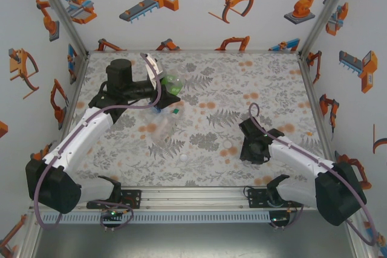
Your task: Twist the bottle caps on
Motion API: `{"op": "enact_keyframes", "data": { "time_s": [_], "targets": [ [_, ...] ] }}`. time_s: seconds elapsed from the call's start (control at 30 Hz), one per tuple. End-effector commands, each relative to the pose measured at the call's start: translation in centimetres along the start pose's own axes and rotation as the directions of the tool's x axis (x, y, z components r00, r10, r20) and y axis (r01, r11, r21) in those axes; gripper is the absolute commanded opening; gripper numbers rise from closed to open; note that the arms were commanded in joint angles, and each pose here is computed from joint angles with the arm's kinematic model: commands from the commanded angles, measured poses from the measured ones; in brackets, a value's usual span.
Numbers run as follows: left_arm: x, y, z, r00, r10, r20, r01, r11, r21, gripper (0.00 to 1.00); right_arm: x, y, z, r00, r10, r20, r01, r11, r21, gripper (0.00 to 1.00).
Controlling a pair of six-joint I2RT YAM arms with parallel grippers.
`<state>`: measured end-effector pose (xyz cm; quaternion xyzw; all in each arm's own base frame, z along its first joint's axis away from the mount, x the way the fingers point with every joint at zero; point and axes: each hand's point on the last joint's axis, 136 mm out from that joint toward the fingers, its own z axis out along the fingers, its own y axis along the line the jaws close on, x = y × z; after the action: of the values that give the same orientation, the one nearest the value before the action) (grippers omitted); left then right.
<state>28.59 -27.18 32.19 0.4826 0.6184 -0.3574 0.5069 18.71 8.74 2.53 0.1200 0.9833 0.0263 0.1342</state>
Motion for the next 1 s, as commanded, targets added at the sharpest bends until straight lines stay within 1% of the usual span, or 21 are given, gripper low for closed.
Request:
{"op": "enact_keyframes", "data": {
  "time_s": [0.0, 0.1, 0.23, 0.37, 0.53, 0.67, 0.83, 0.97],
  "targets": [
    [-0.2, -0.4, 0.3, 1.0, -0.003, 0.016, 0.002, 1.0, 0.027, 0.03, 0.2, 0.0, 0.8, 1.0, 0.001, -0.012, -0.001, 1.0, 0.004, 0.39],
    [-0.2, -0.4, 0.3, 1.0, -0.003, 0.017, 0.002, 1.0, 0.027, 0.03, 0.0, 0.1, 0.5, 1.0, -0.003, -0.007, 0.003, 1.0, 0.002, 0.36],
    [-0.3, -0.4, 0.2, 1.0, -0.002, 0.016, 0.002, 1.0, 0.024, 0.03, -0.9, 0.5, -0.3, 1.0, -0.021, 0.009, 0.021, 1.0, 0.003, 0.35],
    [-0.4, -0.4, 0.1, 1.0, 0.007, 0.018, -0.007, 1.0, 0.018, 0.03, -2.6, 1.6, -1.4, 0.997, -0.064, 0.033, 0.064, 0.998, 0.004, 0.35],
    [-0.2, -0.2, -0.1, 1.0, 0.011, 0.005, -0.011, 1.0, 0.004, 0.03, -6.0, 5.0, -2.7, 0.989, -0.135, 0.062, 0.137, 0.99, -0.038, 0.35],
    [-0.2, -0.2, -0.1, 1.0, 0.013, 0.007, -0.013, 1.0, 0.004, 0.03, -9.1, 8.5, -3.2, 0.976, -0.2, 0.09, 0.207, 0.975, -0.08, 0.35],
    [-0.1, -0.2, 0.0, 1.0, 0.01, 0.003, -0.01, 1.0, 0.005, 0.03, -12.6, 12.9, -2.7, 0.958, -0.265, 0.107, 0.277, 0.953, -0.124, 0.35],
    [-0.2, -0.2, -0.2, 1.0, 0.016, 0.0, -0.016, 1.0, 0.001, 0.03, -14.2, 15.8, -1.7, 0.952, -0.288, 0.103, 0.302, 0.94, -0.158, 0.35]
  ]
}}
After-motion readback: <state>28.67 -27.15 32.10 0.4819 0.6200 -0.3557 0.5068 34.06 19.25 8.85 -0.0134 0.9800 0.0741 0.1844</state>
